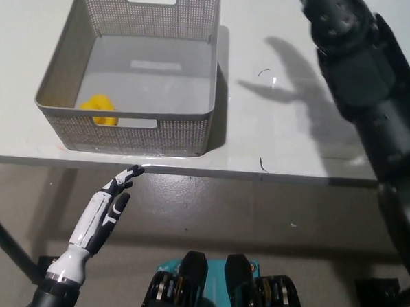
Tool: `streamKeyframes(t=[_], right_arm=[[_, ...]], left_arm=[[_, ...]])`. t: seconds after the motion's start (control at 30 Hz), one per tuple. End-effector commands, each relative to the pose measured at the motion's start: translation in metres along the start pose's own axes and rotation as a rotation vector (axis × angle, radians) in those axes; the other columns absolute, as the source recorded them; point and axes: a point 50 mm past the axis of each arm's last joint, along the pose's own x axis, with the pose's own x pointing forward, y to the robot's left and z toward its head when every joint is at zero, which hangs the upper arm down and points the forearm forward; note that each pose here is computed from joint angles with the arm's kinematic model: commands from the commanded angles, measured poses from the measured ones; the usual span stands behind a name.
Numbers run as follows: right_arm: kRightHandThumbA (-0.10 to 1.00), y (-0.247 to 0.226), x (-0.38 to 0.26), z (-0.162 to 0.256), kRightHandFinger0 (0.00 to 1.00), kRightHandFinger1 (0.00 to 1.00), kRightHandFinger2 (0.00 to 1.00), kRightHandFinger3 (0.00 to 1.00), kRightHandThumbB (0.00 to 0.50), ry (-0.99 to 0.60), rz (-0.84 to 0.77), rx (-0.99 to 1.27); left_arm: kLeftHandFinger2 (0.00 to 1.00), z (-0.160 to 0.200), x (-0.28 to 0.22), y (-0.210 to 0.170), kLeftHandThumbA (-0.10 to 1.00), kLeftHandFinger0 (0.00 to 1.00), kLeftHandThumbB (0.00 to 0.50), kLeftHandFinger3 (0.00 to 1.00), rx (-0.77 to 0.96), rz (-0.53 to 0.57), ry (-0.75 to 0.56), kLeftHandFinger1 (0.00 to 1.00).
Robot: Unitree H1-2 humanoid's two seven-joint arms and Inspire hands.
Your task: Use the right hand to pick up a yellow duck toy and place it into a container on the left hand side
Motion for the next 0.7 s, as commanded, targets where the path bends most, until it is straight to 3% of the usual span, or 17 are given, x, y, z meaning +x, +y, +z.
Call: streamKeyframes(t=[0.0,0.07,0.13,0.2,0.23,0.27,0.4,0.53,0.67], right_arm=[[1.0,-0.132,-0.082,0.072,1.0,1.0,1.0,1.0,0.386,-0.384,-0.29,0.123],[1.0,-0.126,-0.102,0.065,1.0,1.0,1.0,1.0,0.372,-0.403,-0.322,0.152],[1.0,-0.103,-0.131,0.046,1.0,1.0,1.0,1.0,0.423,-0.42,-0.349,0.221],[1.0,-0.086,-0.149,0.035,1.0,1.0,1.0,1.0,0.434,-0.41,-0.354,0.246],[1.0,-0.075,-0.161,0.027,1.0,1.0,1.0,1.0,0.413,-0.41,-0.361,0.272],[1.0,-0.055,-0.179,0.013,1.0,1.0,1.0,1.0,0.35,-0.41,-0.368,0.35],[1.0,0.005,-0.225,-0.016,1.0,1.0,1.0,1.0,0.289,-0.357,-0.381,0.488],[1.0,0.066,-0.266,-0.038,1.0,1.0,1.0,1.0,0.309,-0.267,-0.337,0.58],[1.0,0.103,-0.311,-0.05,1.0,1.0,1.0,1.0,0.381,-0.156,-0.279,0.7]], left_arm=[[1.0,0.006,0.005,0.015,1.0,0.99,0.5,1.0,0.046,-0.003,-0.056,1.0],[1.0,0.005,0.004,0.014,1.0,1.0,0.5,1.0,0.047,-0.002,-0.052,1.0],[1.0,0.005,0.004,0.014,1.0,1.0,0.5,1.0,0.042,0.002,-0.051,1.0],[1.0,0.005,0.003,0.014,1.0,1.0,0.5,1.0,0.035,0.006,-0.05,1.0],[1.0,0.004,0.002,0.014,1.0,1.0,0.5,1.0,0.034,0.008,-0.048,1.0],[1.0,0.004,0.001,0.014,1.0,1.0,0.5,1.0,0.032,0.006,-0.046,1.0],[1.0,0.002,0.0,0.01,1.0,1.0,0.5,1.0,0.017,0.004,-0.039,1.0],[1.0,0.0,-0.005,0.008,1.0,1.0,0.5,1.0,0.001,0.018,-0.028,1.0],[1.0,-0.001,-0.009,0.005,1.0,1.0,0.5,1.0,-0.014,0.019,-0.021,1.0]])
